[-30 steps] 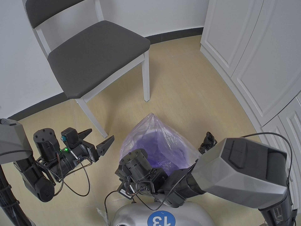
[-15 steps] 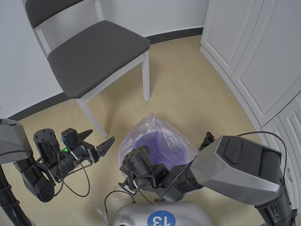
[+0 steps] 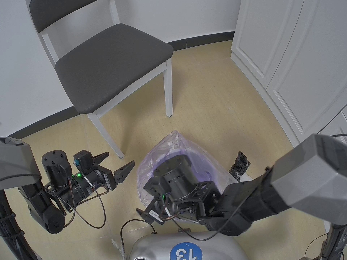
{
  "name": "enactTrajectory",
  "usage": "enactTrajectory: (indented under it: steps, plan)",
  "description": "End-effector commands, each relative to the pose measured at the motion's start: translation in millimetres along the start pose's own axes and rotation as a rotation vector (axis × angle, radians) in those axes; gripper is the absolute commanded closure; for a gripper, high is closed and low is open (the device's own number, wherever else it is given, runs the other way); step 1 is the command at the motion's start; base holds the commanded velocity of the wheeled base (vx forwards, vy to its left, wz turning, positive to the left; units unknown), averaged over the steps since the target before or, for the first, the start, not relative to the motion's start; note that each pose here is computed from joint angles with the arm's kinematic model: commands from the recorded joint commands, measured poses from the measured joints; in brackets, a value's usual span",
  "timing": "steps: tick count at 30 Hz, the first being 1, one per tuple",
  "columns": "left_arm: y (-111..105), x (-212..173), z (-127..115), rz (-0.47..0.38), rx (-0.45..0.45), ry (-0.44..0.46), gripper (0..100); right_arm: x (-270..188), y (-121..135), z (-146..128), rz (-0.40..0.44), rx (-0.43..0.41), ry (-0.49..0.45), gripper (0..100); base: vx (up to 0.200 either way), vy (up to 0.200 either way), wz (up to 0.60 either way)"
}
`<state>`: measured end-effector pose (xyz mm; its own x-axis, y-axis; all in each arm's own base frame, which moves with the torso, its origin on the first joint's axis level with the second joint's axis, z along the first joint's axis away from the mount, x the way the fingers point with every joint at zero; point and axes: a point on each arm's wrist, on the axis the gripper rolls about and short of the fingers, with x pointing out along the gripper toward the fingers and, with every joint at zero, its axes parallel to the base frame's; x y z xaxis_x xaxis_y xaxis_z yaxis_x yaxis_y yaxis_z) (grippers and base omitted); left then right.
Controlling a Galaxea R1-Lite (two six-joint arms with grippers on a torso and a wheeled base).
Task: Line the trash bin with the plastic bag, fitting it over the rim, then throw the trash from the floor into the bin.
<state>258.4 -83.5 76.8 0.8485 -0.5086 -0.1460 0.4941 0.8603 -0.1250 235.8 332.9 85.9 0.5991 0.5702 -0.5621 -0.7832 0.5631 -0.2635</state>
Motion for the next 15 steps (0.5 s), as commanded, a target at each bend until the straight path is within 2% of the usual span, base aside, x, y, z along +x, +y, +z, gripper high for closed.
enactTrajectory:
  steps: [1, 7, 10, 15]
  plan:
    - [-7, 6, -15, -0.008, -0.002, 0.051, 0, -46, -42, 2, -0.126, 0.048, -0.023, 0, 0.000, 0.000, 0.00]
    - [-6, 19, -25, -0.011, 0.043, 0.074, 0, -41, -75, -17, -0.226, 0.091, 0.041, 0, 0.000, 0.000, 0.00]
    - [-6, 26, -29, -0.012, 0.078, 0.075, 0, -22, -78, -30, -0.231, 0.081, 0.092, 0, 0.000, 0.000, 0.00]
    - [-13, 29, -24, 0.001, 0.092, 0.053, 0, 4, -85, -37, -0.264, 0.035, 0.099, 0, 0.000, 0.000, 0.00]
